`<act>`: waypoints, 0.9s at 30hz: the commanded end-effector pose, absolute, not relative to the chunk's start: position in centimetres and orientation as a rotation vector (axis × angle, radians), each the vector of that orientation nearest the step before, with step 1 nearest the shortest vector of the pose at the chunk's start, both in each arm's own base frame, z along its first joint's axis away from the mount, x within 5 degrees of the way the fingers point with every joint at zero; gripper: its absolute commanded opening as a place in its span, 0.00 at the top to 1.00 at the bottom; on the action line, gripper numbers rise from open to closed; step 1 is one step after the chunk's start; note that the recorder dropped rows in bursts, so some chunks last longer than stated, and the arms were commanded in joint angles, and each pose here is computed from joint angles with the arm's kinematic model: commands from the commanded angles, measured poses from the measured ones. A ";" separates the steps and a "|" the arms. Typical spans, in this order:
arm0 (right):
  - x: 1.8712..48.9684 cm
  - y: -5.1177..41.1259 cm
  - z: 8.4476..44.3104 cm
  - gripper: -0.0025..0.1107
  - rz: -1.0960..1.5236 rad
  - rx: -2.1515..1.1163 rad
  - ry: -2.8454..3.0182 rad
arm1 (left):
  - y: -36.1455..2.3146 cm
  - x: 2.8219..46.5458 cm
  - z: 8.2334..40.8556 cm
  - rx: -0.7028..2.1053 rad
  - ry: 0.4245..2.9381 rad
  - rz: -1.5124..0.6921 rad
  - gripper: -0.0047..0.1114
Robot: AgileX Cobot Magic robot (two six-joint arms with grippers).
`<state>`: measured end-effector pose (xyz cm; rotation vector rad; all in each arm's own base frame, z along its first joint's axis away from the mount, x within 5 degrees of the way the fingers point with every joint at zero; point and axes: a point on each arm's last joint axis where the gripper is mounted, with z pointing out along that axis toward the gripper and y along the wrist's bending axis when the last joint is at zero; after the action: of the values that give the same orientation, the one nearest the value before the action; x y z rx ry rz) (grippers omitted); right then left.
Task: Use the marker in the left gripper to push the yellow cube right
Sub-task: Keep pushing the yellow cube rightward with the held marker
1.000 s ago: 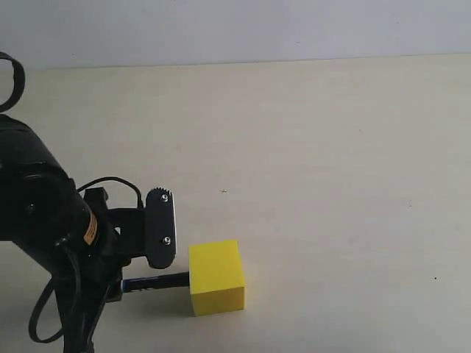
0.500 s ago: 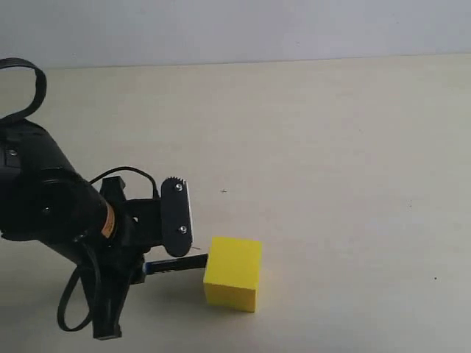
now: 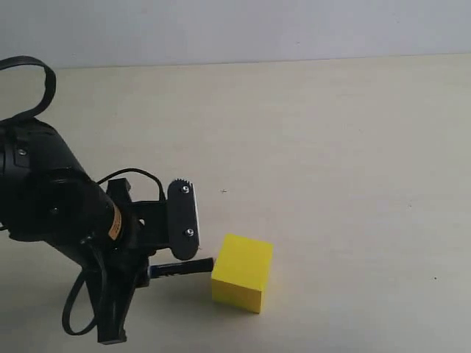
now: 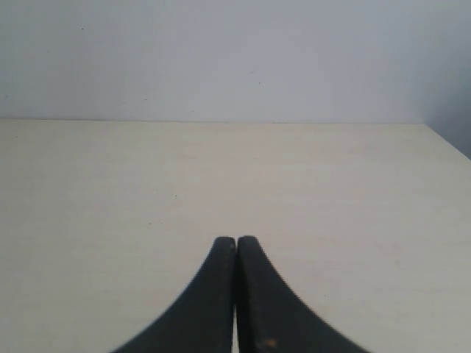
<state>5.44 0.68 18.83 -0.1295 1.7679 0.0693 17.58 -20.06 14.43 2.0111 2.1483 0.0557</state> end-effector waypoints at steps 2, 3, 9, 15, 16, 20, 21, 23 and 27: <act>5.4 0.7 18.8 0.98 0.070 -0.121 1.762 | -21.0 16.9 14.6 2.015 2.116 0.023 0.96; 5.4 0.7 18.8 0.98 0.070 -0.121 1.762 | -20.8 16.8 14.5 2.027 2.130 0.029 0.96; 5.4 0.7 18.8 0.98 0.070 -0.121 1.762 | -20.0 16.7 14.4 2.077 2.198 0.068 0.96; 5.4 0.7 18.8 0.98 0.070 -0.121 1.762 | -20.9 16.3 14.5 2.040 2.156 0.013 0.96; 5.4 0.7 18.8 0.98 0.070 -0.121 1.762 | -21.2 16.2 14.5 2.036 2.145 0.004 0.96; 5.4 0.7 18.8 0.98 0.070 -0.121 1.762 | -21.7 15.9 14.5 2.042 2.113 -0.010 0.96; 5.4 0.7 18.8 0.98 0.070 -0.121 1.762 | -21.4 15.8 14.5 2.065 2.125 0.010 0.96; 5.4 0.7 18.8 0.98 0.070 -0.121 1.762 | -20.8 15.9 14.4 2.092 2.163 0.039 0.96; 5.4 0.7 18.8 0.98 0.070 -0.121 1.762 | -19.9 16.2 14.4 2.136 2.192 0.098 0.96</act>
<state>5.44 0.68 18.83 -0.1295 1.7679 0.0693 16.05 -20.11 14.34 2.1264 2.1845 0.0818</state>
